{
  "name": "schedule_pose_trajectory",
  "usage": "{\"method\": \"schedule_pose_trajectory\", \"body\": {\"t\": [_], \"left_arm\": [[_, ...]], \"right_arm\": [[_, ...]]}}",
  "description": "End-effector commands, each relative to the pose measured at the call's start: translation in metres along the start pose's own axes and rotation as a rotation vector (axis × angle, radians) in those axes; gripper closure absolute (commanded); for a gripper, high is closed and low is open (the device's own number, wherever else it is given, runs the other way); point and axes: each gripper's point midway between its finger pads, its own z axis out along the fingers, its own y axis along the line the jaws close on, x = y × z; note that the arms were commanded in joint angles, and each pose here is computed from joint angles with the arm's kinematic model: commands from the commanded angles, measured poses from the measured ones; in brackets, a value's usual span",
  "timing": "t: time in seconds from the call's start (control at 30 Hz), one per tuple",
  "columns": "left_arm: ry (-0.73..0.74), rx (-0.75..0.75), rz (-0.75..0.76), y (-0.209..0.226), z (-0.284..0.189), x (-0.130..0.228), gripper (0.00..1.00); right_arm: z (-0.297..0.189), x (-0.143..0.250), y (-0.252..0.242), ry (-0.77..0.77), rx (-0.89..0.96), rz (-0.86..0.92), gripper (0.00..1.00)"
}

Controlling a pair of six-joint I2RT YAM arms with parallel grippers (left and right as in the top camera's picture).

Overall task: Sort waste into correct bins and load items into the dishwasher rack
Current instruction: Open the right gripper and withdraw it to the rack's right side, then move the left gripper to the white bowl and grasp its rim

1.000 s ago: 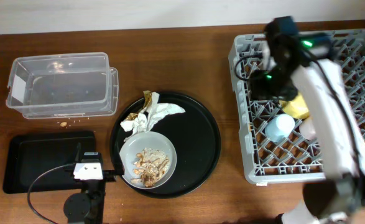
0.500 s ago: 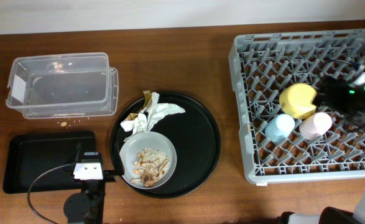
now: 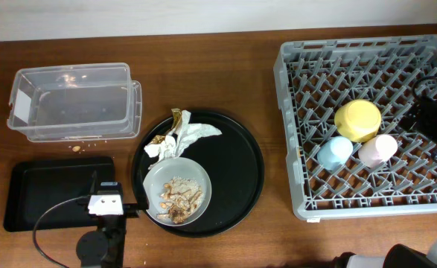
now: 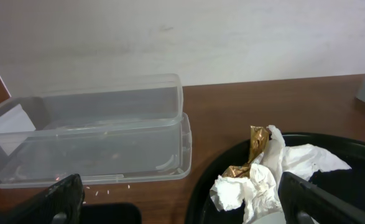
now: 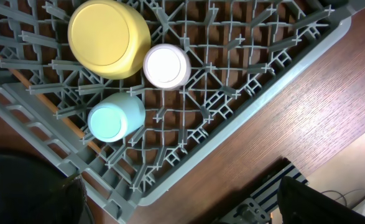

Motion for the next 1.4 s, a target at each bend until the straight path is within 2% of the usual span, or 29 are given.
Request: {"method": "schedule_pose_trajectory", "body": {"t": [0.0,0.03,0.07,0.13,0.2,0.27,0.37,0.43,0.5,0.6,0.7,0.8,0.87,0.9,0.97,1.07,1.13,1.17,1.2,1.37], "left_arm": [[-0.021,0.17,-0.093,-0.03,-0.003,-0.006,0.01],[-0.031,0.413,-0.21,-0.069,-0.015,-0.015,0.01],[-0.016,0.725,-0.316,-0.113,-0.043,-0.028,0.01],[-0.004,0.986,-0.35,-0.142,-0.078,-0.041,0.01],[-0.021,1.066,-0.321,-0.149,-0.09,-0.046,0.01],[-0.042,1.067,-0.311,-0.148,-0.091,-0.049,0.01],[-0.212,1.095,-0.263,-0.146,-0.105,-0.086,0.01],[-0.282,1.08,-0.237,-0.142,-0.11,-0.105,0.01],[-0.289,1.052,-0.222,-0.14,-0.109,-0.114,0.01],[-0.23,0.973,-0.176,-0.134,-0.097,-0.122,0.01],[-0.063,0.764,-0.117,-0.114,-0.066,-0.122,0.01],[0.229,0.435,-0.118,-0.067,-0.033,-0.107,0.01],[0.431,0.303,-0.117,-0.046,-0.027,-0.1,0.01],[0.506,0.326,-0.134,-0.05,-0.025,-0.105,0.01],[0.574,0.479,-0.192,-0.074,-0.026,-0.12,0.01],[0.579,0.675,-0.259,-0.102,-0.02,-0.142,0.01],[0.585,0.722,-0.271,-0.11,-0.014,-0.144,0.01],[0.616,0.686,-0.278,-0.109,-0.006,-0.14,0.01],[0.692,0.566,-0.293,-0.101,0.005,-0.13,0.01],[0.957,0.28,-0.09,-0.1,0.013,-0.104,0.01]], "right_arm": [[0.0,-0.001,-0.003,0.0,0.008,0.015,0.01],[0.0,-0.001,-0.003,0.0,0.008,0.015,0.01],[0.0,-0.001,-0.003,0.0,0.008,0.015,0.01],[0.0,-0.001,-0.003,0.0,0.008,0.015,0.01],[0.0,-0.001,-0.003,0.0,0.008,0.015,0.01],[0.0,-0.001,-0.003,0.0,0.008,0.015,0.01],[0.0,-0.001,-0.003,0.0,0.008,0.015,0.01],[0.0,-0.001,-0.003,0.0,0.008,0.015,0.01],[0.0,-0.001,-0.003,0.0,0.008,0.015,0.01],[0.0,-0.001,-0.003,0.0,0.008,0.015,0.01],[0.0,-0.001,-0.003,0.0,0.008,0.015,0.01],[0.0,-0.001,-0.003,0.0,0.008,0.015,0.01],[0.0,-0.001,-0.003,0.0,0.008,0.015,0.01],[0.0,-0.001,-0.003,0.0,0.008,0.015,0.01],[0.0,-0.001,-0.003,0.0,0.008,0.015,0.01],[0.0,-0.001,-0.003,0.0,0.008,0.015,0.01],[0.0,-0.001,-0.003,0.0,0.008,0.015,0.01],[0.0,-0.001,-0.003,0.0,0.008,0.015,0.01],[0.0,-0.001,-0.003,0.0,0.008,0.015,0.01],[0.0,-0.001,-0.003,0.0,0.008,0.015,0.01]]}}
